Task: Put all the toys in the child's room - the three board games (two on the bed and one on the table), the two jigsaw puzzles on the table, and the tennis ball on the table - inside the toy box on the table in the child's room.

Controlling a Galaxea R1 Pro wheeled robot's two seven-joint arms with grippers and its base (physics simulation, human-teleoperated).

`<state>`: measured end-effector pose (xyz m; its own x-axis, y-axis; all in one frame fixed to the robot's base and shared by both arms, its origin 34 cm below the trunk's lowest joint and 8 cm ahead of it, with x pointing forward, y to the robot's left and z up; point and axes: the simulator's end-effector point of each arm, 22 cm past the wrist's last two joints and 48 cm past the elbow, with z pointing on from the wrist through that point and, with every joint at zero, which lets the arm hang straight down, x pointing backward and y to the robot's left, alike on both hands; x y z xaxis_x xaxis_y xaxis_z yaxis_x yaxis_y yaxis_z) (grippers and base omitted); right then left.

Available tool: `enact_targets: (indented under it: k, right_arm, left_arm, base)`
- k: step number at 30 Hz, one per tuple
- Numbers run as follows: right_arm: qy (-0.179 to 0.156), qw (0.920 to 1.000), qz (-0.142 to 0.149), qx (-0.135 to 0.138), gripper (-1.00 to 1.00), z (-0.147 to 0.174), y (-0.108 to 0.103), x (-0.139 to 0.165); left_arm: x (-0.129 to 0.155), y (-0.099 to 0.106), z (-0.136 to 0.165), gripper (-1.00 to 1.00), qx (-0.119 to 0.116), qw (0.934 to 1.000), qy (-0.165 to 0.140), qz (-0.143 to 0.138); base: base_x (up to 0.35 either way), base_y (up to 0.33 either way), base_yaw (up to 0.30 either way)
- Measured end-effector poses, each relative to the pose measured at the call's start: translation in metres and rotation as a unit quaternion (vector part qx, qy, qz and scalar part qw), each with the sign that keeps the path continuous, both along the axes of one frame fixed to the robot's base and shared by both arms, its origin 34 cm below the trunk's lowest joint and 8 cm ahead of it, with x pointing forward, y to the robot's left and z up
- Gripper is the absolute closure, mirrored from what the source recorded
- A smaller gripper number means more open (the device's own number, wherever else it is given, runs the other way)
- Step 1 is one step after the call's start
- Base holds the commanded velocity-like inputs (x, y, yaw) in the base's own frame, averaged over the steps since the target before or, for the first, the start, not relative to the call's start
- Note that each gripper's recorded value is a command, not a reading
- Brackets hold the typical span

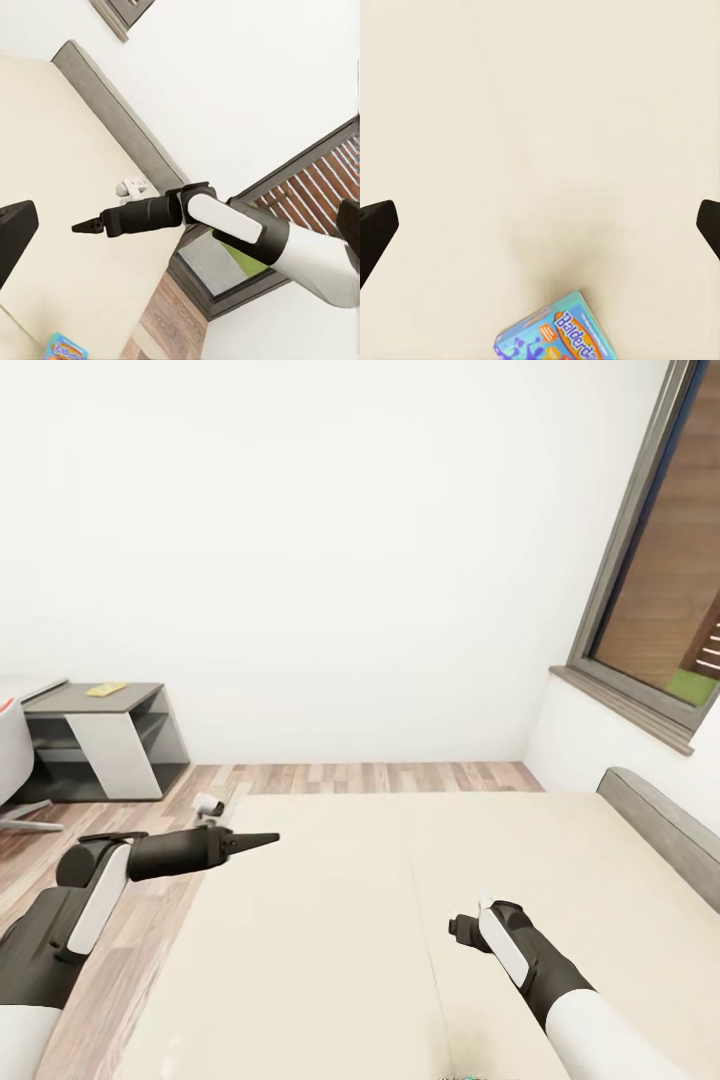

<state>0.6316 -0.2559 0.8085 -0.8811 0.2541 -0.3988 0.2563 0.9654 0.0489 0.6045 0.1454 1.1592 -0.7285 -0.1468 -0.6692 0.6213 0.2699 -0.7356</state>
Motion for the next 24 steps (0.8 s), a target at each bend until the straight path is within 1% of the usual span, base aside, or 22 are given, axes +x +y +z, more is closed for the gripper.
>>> enact_targets:
  k: [7,15,24]
  right_arm:
    - [0.007,1.0,0.0,0.0,-1.0,-0.006,-0.001,-0.003]
    - [0.016,0.9999,-0.001,-0.001,-1.0,-0.015,-0.002,-0.007]
    - [0.044,0.999,-0.007,-0.008,-1.0,-0.035,-0.013,-0.024]
  left_arm:
    - [-0.004,0.0,0.003,-1.0,-0.016,0.9998,0.0,-0.013]
    - [-0.003,0.0,-0.002,-1.0,-0.019,0.9997,0.006,-0.015]
    - [-0.001,0.0,-0.009,-1.0,-0.019,0.9996,0.013,-0.016]
  base:
    - [0.0,0.0,0.0]
    - [0.0,0.0,0.0]
    - [0.0,0.0,0.0]
